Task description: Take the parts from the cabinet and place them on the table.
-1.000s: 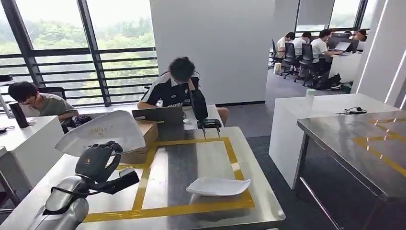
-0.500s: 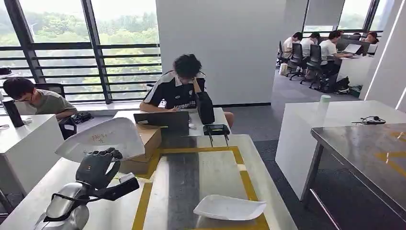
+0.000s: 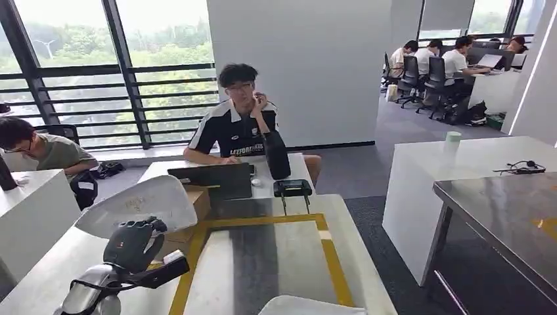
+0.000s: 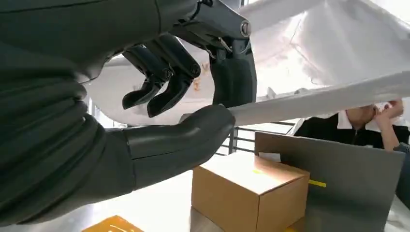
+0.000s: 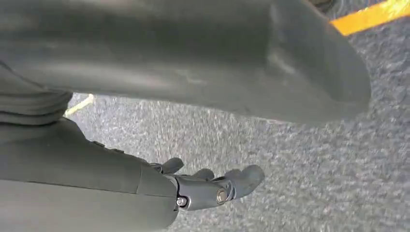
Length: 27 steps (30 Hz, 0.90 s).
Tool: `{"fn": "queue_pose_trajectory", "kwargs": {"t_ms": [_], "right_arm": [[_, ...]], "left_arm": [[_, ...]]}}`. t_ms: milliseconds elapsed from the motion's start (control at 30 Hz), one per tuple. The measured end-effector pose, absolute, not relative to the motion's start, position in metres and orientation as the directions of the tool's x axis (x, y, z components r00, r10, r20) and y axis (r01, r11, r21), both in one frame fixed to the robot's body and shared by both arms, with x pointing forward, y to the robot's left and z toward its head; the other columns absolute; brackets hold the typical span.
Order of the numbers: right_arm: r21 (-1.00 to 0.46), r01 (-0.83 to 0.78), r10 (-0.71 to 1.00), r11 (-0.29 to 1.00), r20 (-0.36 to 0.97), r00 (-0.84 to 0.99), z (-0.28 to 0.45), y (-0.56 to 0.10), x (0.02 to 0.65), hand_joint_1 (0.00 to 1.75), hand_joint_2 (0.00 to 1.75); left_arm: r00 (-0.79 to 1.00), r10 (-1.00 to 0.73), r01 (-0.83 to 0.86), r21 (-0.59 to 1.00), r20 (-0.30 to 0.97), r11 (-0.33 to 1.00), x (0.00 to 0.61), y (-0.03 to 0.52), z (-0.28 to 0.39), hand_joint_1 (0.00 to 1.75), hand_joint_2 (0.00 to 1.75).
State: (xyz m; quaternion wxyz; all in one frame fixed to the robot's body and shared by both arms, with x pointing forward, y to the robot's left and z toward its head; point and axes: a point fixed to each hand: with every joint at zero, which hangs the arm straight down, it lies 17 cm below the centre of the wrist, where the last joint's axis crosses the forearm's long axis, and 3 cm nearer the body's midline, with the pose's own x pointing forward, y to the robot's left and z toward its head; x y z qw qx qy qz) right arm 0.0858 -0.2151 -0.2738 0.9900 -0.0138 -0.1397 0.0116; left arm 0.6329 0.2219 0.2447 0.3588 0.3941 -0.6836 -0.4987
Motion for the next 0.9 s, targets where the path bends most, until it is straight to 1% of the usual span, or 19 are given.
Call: {"fn": "queue_pose_trajectory", "kwargs": {"t_ms": [100,267,400,533,567,667,700,900], "right_arm": [[-0.028,-0.019,0.026,0.999,0.274,0.961,-0.274,-0.214,0.084,0.0,0.0],[-0.029,-0.021,0.028,0.999,0.275,0.961,-0.274,-0.215,0.086,0.0,0.0],[-0.028,-0.021,0.028,0.999,0.278,0.96,-0.273,-0.215,0.088,0.0,0.0],[-0.028,-0.021,0.028,0.999,0.274,0.961,-0.274,-0.215,0.087,0.0,0.0],[-0.029,-0.021,0.028,0.999,0.274,0.961,-0.274,-0.215,0.087,0.0,0.0],[-0.029,-0.019,0.027,0.999,0.275,0.961,-0.274,-0.215,0.088,0.0,0.0],[-0.029,-0.019,0.027,0.999,0.277,0.96,-0.273,-0.215,0.088,0.0,0.0],[-0.029,-0.019,0.026,0.999,0.275,0.961,-0.274,-0.215,0.088,0.0,0.0]], "left_arm": [[-0.414,-0.904,-0.173,0.965,0.108,0.195,0.633,0.231,0.24,1.75,1.75],[-0.431,-0.87,-0.091,0.948,0.239,0.305,0.622,0.247,0.211,1.75,1.75],[-0.378,-0.872,-0.009,0.94,0.312,0.34,0.613,0.277,0.176,1.75,1.75],[-0.323,-0.882,0.029,0.936,0.342,0.352,0.604,0.301,0.15,1.75,1.75],[-0.315,-0.883,0.035,0.934,0.347,0.355,0.603,0.304,0.146,0.0,1.75],[-0.292,-0.887,0.042,0.931,0.357,0.361,0.6,0.311,0.139,0.0,1.75],[-0.291,-0.889,0.04,0.933,0.354,0.358,0.6,0.311,0.139,0.0,0.0],[-0.277,-0.906,0.022,0.945,0.319,0.326,0.601,0.31,0.137,0.0,0.0]]}}
